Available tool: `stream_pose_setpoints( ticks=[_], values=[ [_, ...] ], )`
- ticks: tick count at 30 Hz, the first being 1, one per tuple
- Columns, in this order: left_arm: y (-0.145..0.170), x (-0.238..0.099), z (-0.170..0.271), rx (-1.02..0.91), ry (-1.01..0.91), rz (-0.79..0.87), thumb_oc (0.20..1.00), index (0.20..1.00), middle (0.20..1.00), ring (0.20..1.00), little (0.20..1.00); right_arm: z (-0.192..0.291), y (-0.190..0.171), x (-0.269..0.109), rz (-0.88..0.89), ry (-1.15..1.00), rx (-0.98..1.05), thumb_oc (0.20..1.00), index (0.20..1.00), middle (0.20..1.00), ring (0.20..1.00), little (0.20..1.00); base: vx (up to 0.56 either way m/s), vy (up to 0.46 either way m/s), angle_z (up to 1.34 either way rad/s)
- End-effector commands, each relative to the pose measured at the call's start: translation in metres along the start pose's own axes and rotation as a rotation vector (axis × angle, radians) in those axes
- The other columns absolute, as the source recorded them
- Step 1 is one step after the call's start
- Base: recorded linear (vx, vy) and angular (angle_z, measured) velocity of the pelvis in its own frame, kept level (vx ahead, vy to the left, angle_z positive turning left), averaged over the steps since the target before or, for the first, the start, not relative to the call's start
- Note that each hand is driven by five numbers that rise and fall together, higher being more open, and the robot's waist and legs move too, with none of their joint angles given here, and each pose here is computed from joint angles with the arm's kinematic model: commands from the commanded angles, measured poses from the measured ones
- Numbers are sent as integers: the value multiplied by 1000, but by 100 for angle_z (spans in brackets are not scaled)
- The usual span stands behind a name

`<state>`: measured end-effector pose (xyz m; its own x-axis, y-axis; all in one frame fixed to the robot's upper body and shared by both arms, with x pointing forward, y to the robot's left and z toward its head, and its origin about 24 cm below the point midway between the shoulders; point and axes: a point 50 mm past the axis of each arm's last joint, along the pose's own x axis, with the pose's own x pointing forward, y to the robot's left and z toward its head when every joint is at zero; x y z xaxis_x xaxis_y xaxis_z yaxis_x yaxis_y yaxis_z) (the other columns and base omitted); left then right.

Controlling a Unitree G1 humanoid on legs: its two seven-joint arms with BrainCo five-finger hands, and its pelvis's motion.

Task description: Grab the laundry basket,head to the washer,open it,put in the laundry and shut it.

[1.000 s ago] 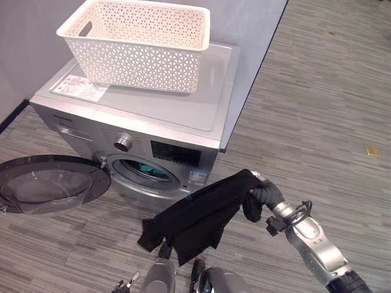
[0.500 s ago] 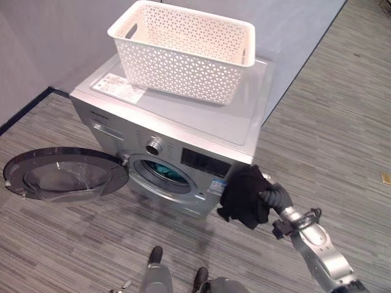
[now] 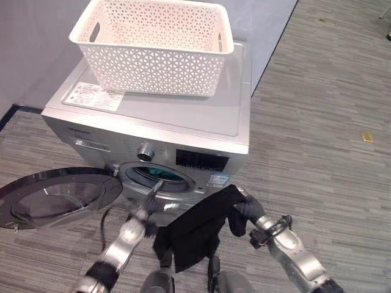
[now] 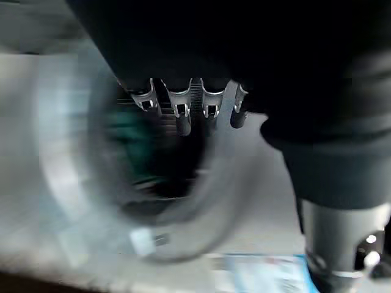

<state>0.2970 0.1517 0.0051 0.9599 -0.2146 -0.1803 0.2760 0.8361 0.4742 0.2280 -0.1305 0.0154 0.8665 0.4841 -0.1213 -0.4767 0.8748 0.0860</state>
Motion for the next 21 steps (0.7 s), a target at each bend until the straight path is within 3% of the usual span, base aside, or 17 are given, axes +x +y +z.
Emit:
stream_pose_setpoints(
  ticks=[1,6,10,17,21],
  values=[
    [-6,22,24,51,-70,25,1000,1000,1000,1000,1000,40,11,16,51,-185,2,200,200,200,200,200,-136,5,1],
    [-25,52,70,54,-141,-1,1000,1000,1000,1000,1000,56,22,35,67,-250,59,200,200,200,200,200,-102,-2,5],
    [-35,54,81,3,-162,-46,1000,1000,1000,1000,1000,58,22,39,55,-252,75,200,200,200,200,200,-50,4,9],
    [-41,35,81,-42,-235,-163,1000,1000,1000,1000,1000,64,8,35,14,-269,62,200,200,200,200,200,-12,10,-16],
    [-15,-4,57,-67,-255,-190,1000,1000,1000,1000,1000,62,-8,25,-41,-267,38,200,200,200,200,200,0,0,0]
  ],
)
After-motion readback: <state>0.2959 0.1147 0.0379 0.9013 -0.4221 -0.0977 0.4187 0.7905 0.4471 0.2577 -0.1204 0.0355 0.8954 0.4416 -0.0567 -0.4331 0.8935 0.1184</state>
